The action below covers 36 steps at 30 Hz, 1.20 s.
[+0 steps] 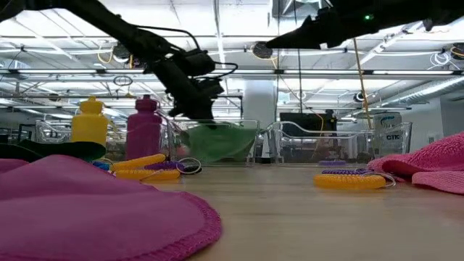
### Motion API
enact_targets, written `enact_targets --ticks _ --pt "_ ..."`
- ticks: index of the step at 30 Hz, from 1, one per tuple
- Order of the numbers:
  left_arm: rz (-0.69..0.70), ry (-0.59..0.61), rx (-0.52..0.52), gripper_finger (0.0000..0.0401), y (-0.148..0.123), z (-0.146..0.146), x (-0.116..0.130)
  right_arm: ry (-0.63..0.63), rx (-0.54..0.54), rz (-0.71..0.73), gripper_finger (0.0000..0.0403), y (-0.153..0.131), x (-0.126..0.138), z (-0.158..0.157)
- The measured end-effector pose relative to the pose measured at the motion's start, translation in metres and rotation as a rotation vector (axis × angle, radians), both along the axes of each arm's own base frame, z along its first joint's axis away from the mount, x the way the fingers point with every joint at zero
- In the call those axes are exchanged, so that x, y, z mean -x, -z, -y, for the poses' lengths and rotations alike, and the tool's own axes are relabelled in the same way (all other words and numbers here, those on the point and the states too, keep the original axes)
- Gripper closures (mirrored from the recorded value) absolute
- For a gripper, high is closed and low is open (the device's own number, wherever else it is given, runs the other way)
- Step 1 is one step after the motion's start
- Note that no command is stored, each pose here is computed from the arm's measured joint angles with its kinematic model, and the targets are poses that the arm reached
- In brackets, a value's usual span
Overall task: Pick & Place Sports Items
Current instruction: Put the light green microfiber towel into the middle transparent bin
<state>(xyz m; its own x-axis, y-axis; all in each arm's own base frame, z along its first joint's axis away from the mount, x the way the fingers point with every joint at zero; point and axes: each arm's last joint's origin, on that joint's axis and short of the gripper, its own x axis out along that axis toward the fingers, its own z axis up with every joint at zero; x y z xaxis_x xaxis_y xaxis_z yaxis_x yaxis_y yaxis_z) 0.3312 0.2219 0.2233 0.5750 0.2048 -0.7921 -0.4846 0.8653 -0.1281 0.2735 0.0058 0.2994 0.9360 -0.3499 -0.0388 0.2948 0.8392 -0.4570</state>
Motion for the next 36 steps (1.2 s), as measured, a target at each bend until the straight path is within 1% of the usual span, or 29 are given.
enact_targets --ticks 2,5,10,13,16,21,24,27,30,34,36 --pt "-0.002 0.009 -0.005 0.0392 0.0 0.0 0.0 0.0 0.0 0.0 0.0229 0.0 0.0 0.0" --pt "-0.004 0.021 -0.013 0.0399 0.0 0.0 0.0 0.0 0.0 0.0 0.023 0.0 0.0 0.0" --pt "-0.003 0.038 -0.028 0.0399 -0.002 0.0 0.0 0.0 0.0 0.0 0.0229 0.0 0.0 0.0" --pt "0.011 0.044 -0.046 0.0399 -0.01 0.003 0.002 0.0 0.0 0.0 0.0229 0.0 0.0 0.0" --pt "0.035 0.059 -0.073 0.04 -0.025 0.009 0.006 0.0 0.0 -0.001 0.0229 0.0 0.0 0.0" --pt "0.071 0.11 -0.107 0.04 -0.054 0.031 0.012 0.01 0.0 -0.002 0.0229 0.0 0.0 0.003" --pt "0.074 0.157 -0.108 0.04 -0.066 0.05 0.013 0.023 -0.002 -0.009 0.0229 0.001 0.0 0.007" --pt "0.078 0.217 -0.11 0.04 -0.071 0.071 0.008 0.035 -0.023 -0.018 0.0229 0.003 -0.001 0.011" --pt "0.083 0.271 -0.11 0.04 -0.071 0.088 0.0 0.016 -0.033 -0.035 0.0225 0.008 -0.005 0.016" --pt "0.112 0.326 -0.122 0.04 -0.073 0.107 -0.009 -0.036 -0.068 -0.024 0.0211 0.016 -0.015 0.022" --pt "0.127 0.346 -0.128 0.0401 -0.074 0.114 -0.012 -0.028 -0.078 -0.019 0.0201 0.021 -0.02 0.026"
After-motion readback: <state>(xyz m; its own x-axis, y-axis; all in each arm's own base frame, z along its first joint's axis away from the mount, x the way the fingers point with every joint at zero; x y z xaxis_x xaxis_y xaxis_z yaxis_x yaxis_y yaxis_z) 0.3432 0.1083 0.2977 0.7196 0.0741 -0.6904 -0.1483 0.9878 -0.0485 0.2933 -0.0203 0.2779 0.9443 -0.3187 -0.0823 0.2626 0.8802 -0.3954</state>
